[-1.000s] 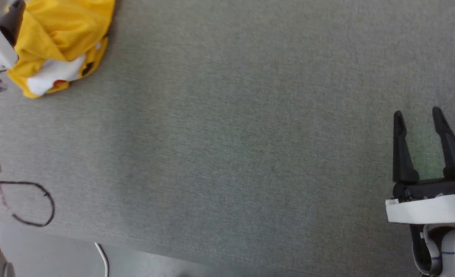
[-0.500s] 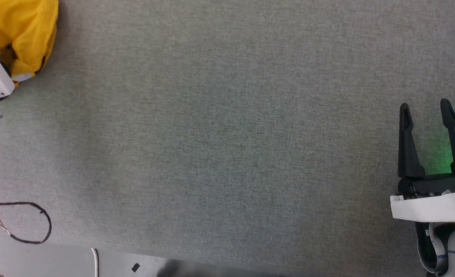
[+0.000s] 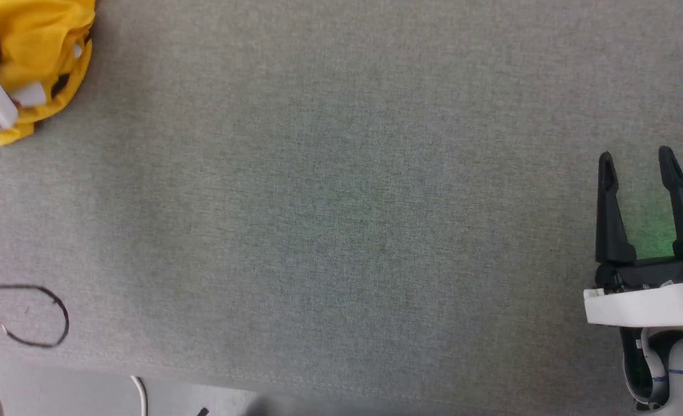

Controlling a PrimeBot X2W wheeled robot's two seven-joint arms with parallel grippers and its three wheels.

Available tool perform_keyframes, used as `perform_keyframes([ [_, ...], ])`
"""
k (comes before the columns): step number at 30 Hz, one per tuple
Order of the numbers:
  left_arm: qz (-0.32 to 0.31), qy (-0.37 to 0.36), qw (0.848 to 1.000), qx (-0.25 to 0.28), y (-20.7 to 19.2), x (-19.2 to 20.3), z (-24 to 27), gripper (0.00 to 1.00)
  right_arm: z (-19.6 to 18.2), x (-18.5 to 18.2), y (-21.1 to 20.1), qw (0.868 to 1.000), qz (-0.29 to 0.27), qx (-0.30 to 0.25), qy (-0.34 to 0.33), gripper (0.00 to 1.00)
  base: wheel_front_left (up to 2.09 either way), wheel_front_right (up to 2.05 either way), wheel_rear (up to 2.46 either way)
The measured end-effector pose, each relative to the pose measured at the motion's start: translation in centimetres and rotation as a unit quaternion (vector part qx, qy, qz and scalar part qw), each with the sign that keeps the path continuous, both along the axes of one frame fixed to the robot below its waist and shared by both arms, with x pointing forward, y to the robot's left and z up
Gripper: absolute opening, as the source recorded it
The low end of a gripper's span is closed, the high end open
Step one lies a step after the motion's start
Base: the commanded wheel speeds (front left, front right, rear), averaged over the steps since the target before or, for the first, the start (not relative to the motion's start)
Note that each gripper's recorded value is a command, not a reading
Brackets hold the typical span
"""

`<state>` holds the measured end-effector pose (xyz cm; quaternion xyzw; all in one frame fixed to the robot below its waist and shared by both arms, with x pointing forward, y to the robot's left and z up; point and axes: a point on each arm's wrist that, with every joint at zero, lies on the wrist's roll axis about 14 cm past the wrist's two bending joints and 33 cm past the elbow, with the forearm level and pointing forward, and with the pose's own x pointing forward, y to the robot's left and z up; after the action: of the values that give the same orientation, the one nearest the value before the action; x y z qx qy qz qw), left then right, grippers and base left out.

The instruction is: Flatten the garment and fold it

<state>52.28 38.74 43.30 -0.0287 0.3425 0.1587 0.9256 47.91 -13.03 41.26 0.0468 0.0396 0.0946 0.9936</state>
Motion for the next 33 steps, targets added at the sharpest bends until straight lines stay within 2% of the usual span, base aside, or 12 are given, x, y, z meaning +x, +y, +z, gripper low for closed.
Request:
perform_keyframes([
  [7,-0.057,-0.115,0.992,0.018,-2.2,3.3,8.4,0.00,1.9,-0.6,-0.4,1.000,-0.010,0.018,-0.019,1.00,0.00,0.00,0.00],
  [17,-0.168,-0.240,0.956,0.018,-9.9,4.5,19.9,0.00,5.4,-2.3,-1.4,0.998,-0.026,0.042,-0.050,1.00,0.00,0.00,0.00],
  [24,-0.259,-0.319,0.911,-0.018,-17.7,2.5,28.2,0.00,8.5,-4.6,-2.7,0.994,-0.043,0.056,-0.078,1.00,0.00,0.00,0.00],
  [28,-0.319,-0.351,0.880,-0.040,-22.8,0.6,31.7,0.00,9.8,-6.0,-3.8,0.992,-0.057,0.058,-0.092,1.00,0.00,0.00,0.00],
  [33,-0.401,-0.365,0.837,-0.074,-29.8,-1.5,33.7,0.00,10.9,-7.4,-5.4,0.990,-0.078,0.054,-0.105,1.00,0.00,0.00,0.00],
])
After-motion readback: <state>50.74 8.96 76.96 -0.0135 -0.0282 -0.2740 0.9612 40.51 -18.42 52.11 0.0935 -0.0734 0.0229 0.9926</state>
